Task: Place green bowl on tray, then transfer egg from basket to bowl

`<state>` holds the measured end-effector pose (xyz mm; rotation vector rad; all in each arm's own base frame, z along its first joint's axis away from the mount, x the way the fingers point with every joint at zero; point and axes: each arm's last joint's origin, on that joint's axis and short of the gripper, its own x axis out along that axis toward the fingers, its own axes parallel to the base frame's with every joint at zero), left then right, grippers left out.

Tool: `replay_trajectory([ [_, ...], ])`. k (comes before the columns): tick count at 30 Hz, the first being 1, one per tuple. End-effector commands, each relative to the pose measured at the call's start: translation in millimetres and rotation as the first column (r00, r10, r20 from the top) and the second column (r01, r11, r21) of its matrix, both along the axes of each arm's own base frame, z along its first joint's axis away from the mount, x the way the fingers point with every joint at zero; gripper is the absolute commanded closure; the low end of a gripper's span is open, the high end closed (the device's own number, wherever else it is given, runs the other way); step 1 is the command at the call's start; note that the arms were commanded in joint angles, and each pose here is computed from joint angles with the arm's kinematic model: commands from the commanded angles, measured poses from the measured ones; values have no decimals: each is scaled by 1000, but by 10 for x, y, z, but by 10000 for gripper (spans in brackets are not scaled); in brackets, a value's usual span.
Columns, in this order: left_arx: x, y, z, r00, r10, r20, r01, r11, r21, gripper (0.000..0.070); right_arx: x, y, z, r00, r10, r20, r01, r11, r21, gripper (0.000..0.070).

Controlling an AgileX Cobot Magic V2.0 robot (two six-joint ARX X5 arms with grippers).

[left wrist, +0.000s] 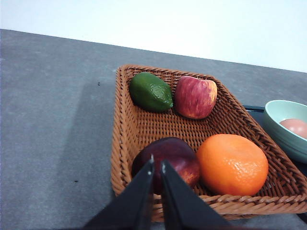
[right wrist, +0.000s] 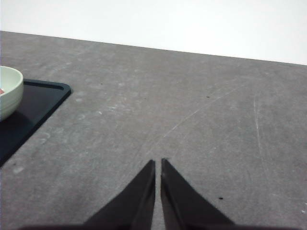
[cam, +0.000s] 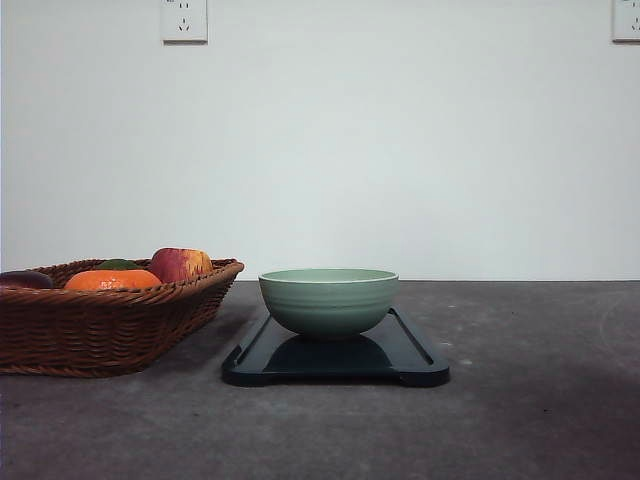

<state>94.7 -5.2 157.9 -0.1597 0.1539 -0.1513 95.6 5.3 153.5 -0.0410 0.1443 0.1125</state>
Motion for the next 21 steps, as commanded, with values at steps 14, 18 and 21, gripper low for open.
replay_trajectory([
  [14,10,1,-53,1000,1,-7,-1,1000,3,687,4,0,-5,1000,-2,4,2,1000,11,688],
  [18,10,1,-53,1000,1,-7,-1,1000,3,687,4,0,-5,1000,-2,4,2,1000,11,688],
  [21,10,1,-53,1000,1,-7,-1,1000,3,687,4,0,-5,1000,-2,4,2,1000,11,688],
])
